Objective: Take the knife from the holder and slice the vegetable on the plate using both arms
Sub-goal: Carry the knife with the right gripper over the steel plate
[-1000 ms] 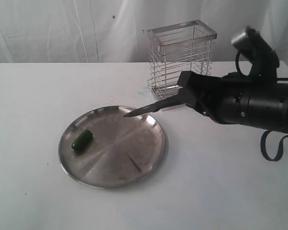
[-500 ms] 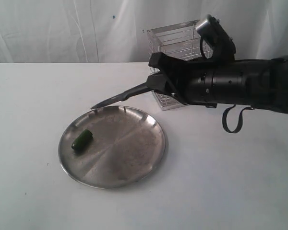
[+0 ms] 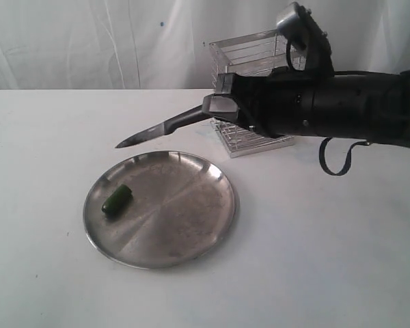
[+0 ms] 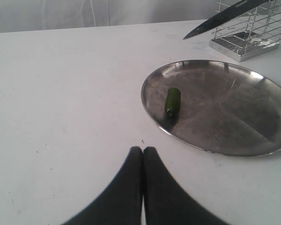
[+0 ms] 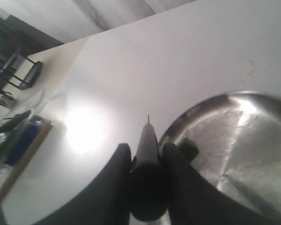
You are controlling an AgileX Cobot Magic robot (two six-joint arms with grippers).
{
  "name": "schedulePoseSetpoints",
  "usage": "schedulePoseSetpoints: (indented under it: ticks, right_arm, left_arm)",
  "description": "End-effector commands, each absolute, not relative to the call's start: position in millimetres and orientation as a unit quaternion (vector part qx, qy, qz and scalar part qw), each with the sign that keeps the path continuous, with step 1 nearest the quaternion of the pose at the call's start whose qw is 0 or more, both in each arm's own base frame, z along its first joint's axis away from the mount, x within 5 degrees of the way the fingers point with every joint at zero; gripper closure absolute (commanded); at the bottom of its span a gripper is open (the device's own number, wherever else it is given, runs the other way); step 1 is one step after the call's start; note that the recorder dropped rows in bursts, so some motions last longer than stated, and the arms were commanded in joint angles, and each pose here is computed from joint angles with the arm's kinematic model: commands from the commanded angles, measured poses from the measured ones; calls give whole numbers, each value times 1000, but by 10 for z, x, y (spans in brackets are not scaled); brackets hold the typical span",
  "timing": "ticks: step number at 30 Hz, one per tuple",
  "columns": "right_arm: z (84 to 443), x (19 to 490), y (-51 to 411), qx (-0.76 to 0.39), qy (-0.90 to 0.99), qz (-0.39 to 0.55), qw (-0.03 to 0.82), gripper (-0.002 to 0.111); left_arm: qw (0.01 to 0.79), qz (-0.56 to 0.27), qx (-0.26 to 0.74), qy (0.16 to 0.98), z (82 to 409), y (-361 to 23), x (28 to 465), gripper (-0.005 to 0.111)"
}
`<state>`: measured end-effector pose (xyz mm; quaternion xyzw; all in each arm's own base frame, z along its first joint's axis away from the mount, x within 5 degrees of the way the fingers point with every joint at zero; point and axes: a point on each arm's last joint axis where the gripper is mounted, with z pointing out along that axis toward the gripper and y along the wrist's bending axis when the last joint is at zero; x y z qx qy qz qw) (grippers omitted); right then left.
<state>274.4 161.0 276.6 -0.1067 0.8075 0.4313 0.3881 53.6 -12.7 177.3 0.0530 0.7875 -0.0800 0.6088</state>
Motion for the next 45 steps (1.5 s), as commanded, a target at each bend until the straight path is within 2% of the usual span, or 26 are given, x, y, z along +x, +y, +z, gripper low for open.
schedulePoseSetpoints:
  ticks: [1, 7, 16, 28, 33, 40, 45]
  right_arm:
    - [2768, 2806, 1532, -201, 793, 351, 456, 108]
    - [2803, 2759, 1516, -299, 768, 290, 486, 108]
    - [2996, 2578, 1567, -336, 726, 346, 490, 108]
    - [2944, 2531, 1576, -351, 722, 355, 479, 108]
    - [2836, 2601, 1529, -284, 780, 317, 459, 108]
    - [2674, 2662, 1426, -30, 877, 284, 387, 108]
    - [2462, 2450, 1633, 6, 868, 267, 418, 108]
  left_arm:
    - [609, -83, 54, 787, 1764, -131, 533, 107]
    - [609, -83, 54, 787, 1764, -131, 533, 107]
    - [609, -83, 54, 787, 1764, -131, 533, 107]
    - [609, -83, 54, 787, 1764, -131, 533, 107]
    - [609, -83, 54, 787, 1764, -131, 533, 107]
    - [609, -83, 54, 787, 1764, -131, 533, 107]
    - [609, -83, 54, 787, 1764, -131, 533, 107]
